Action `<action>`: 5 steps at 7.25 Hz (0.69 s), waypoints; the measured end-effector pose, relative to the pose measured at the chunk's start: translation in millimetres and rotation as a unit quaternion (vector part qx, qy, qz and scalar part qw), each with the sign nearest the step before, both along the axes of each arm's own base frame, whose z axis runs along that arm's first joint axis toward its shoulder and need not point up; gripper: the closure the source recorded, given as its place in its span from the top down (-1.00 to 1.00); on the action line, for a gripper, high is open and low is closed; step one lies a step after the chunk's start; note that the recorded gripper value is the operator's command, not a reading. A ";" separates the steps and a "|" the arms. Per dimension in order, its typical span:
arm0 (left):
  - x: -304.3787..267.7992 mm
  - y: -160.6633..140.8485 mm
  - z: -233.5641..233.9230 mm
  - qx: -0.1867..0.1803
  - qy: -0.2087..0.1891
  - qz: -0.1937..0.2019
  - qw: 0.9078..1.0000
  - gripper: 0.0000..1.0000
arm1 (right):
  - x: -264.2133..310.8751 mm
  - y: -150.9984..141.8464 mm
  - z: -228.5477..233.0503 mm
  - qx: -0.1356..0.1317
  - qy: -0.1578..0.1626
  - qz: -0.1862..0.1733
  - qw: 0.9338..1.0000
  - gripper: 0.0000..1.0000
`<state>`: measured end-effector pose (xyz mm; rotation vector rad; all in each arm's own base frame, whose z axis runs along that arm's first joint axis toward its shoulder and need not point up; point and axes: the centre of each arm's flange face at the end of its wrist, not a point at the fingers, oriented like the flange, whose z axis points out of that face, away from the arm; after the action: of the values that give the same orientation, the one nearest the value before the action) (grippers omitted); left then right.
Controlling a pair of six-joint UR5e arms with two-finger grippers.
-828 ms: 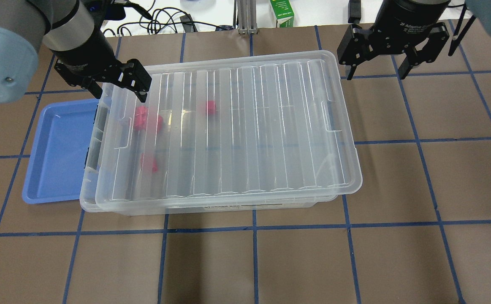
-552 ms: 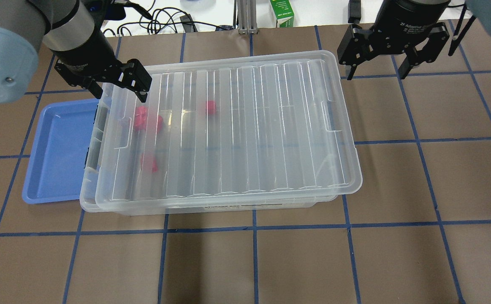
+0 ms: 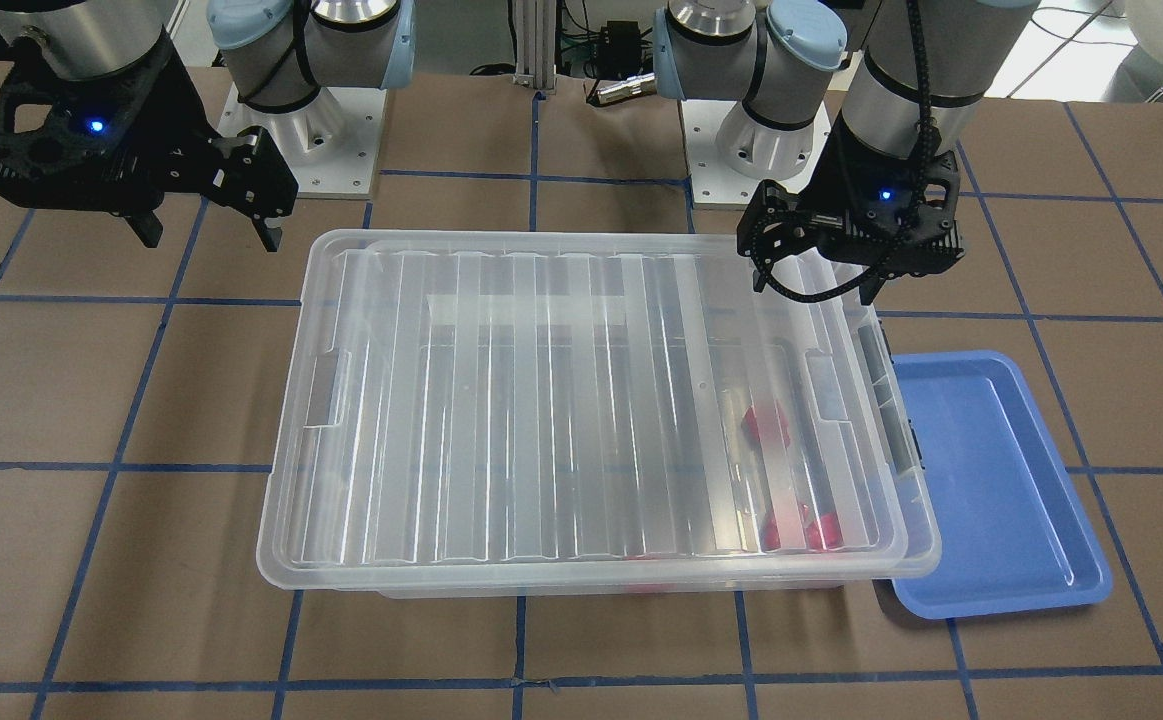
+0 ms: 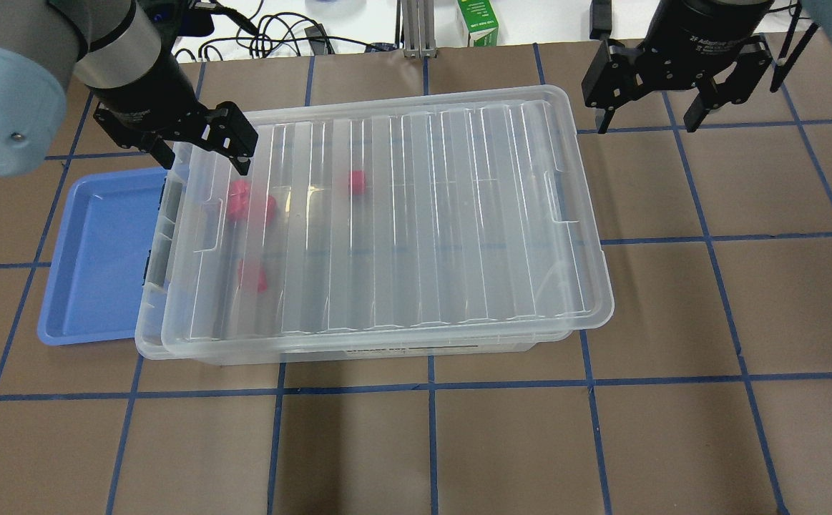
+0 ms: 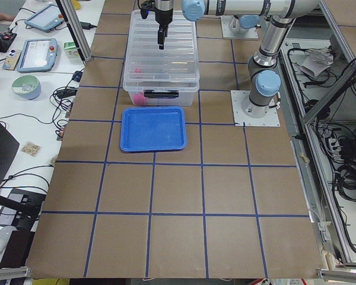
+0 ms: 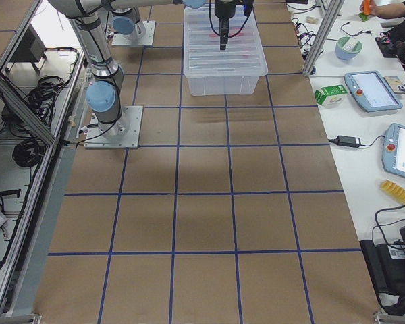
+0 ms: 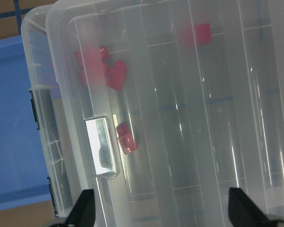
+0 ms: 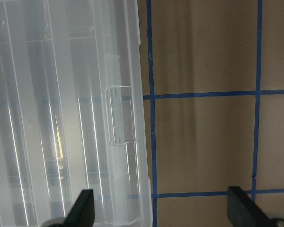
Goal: Place red block in blue tray from box
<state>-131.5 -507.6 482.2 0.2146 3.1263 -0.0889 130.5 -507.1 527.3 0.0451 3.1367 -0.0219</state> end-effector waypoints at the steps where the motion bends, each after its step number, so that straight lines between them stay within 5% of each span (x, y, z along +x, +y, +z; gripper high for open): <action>1: 0.0 0.1 0.3 0.000 0.000 0.000 1.000 1.00 | -4.7 -0.3 -8.9 0.007 -0.001 0.000 1.000 1.00; 5: 0.1 0.1 0.3 0.000 -0.001 0.000 1.000 1.00 | -6.5 -24.1 -141.7 0.018 -0.001 0.000 1.000 1.00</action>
<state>-131.4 -507.4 482.5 0.2144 3.1249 -0.0896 124.0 -531.2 385.6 0.0438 3.1349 0.0344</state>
